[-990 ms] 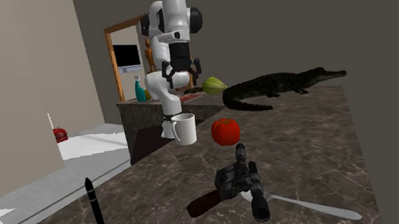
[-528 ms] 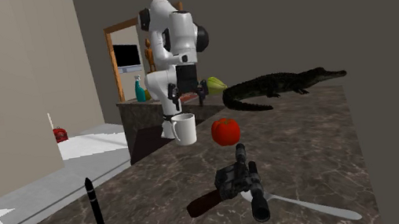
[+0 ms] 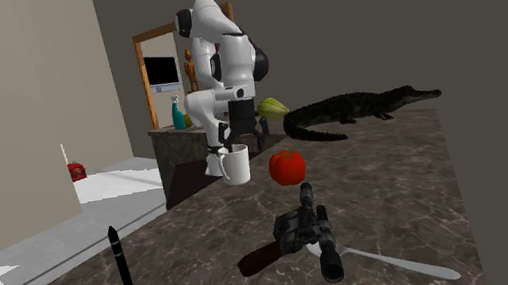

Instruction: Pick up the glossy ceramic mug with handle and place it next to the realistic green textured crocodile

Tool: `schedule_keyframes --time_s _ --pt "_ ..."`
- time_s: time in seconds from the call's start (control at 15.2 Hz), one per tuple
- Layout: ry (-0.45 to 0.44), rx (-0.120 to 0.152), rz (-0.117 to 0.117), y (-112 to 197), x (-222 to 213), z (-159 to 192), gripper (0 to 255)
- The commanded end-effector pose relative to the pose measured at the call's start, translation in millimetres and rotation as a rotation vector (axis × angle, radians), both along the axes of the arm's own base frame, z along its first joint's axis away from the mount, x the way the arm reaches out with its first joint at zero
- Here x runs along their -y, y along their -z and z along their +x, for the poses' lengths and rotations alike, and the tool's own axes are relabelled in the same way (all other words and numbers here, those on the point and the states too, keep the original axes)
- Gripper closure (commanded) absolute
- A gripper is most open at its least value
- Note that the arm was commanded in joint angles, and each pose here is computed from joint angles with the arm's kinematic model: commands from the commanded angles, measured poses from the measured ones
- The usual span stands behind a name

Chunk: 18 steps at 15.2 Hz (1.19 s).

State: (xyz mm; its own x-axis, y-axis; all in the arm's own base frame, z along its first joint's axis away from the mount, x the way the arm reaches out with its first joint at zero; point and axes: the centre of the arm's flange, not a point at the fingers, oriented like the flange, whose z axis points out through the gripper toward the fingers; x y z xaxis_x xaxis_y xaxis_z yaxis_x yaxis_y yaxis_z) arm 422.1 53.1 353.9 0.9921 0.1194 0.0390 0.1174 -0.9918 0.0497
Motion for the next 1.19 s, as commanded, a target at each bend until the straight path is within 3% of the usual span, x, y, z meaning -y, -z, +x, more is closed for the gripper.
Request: schedule_keyframes --time_s 0.0,0.46,0.53,1.12 --pt "0.000 0.001 0.000 4.2 1.1 1.1 0" --pt "0.000 0.001 0.000 4.1 1.1 1.1 0" --pt "0.000 0.001 0.000 4.1 1.1 1.1 255" --pt "0.000 0.001 0.000 4.2 1.1 1.1 255"
